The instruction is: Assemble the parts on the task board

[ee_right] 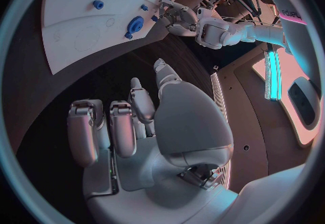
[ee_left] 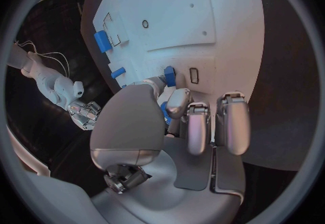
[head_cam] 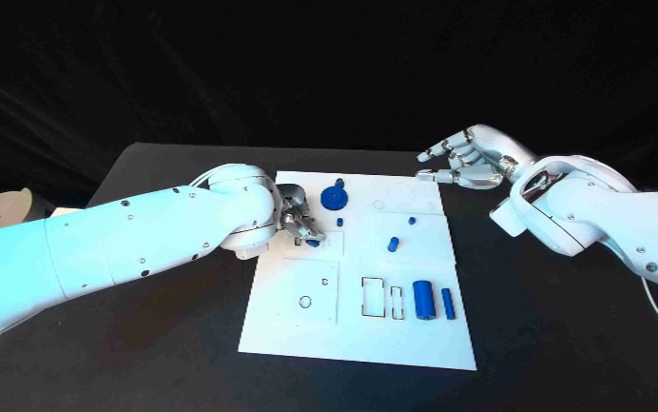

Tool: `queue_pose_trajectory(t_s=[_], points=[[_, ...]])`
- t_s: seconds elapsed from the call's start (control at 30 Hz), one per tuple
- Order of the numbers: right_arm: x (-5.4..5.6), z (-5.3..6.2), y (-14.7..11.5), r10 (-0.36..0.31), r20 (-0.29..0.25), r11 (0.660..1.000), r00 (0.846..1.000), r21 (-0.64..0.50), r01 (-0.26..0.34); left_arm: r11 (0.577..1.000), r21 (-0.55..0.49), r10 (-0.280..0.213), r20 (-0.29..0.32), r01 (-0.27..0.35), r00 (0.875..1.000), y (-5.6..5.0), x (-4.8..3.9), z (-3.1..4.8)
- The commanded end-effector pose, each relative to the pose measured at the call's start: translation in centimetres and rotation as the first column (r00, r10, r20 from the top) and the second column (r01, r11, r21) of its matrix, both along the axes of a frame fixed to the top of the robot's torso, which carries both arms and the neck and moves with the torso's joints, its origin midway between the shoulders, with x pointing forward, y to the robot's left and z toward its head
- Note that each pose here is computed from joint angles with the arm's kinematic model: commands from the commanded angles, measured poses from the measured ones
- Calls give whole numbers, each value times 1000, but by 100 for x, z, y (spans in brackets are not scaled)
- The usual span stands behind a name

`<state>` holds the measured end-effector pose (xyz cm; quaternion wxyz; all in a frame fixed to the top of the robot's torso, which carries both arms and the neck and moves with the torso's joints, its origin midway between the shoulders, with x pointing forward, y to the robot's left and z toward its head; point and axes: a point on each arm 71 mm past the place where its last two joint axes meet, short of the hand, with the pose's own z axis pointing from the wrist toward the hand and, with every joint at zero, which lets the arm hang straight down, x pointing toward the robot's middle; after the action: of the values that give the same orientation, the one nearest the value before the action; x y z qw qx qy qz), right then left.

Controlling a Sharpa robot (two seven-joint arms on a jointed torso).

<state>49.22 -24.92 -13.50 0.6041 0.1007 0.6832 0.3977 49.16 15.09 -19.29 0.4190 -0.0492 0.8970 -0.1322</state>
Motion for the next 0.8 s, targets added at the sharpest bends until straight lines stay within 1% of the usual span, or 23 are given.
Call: queue_pose_trajectory(t_s=[0.03,0.23,0.47,0.8], points=[[-5,-8,14,16,-1,1000,1000,-9,-16,1000,6,7,31,-7,1000,2,2,0],[-3,-12,15,17,-2,1000,1000,-9,-17,1000,-24,21,46,-20,999,-15,-21,10],[0,-19,14,18,-3,1000,1000,-10,-18,998,-51,51,91,-46,995,-2,-18,28],[1,-33,17,20,-7,1000,1000,-11,-20,997,-57,53,98,-48,994,5,-46,15]])
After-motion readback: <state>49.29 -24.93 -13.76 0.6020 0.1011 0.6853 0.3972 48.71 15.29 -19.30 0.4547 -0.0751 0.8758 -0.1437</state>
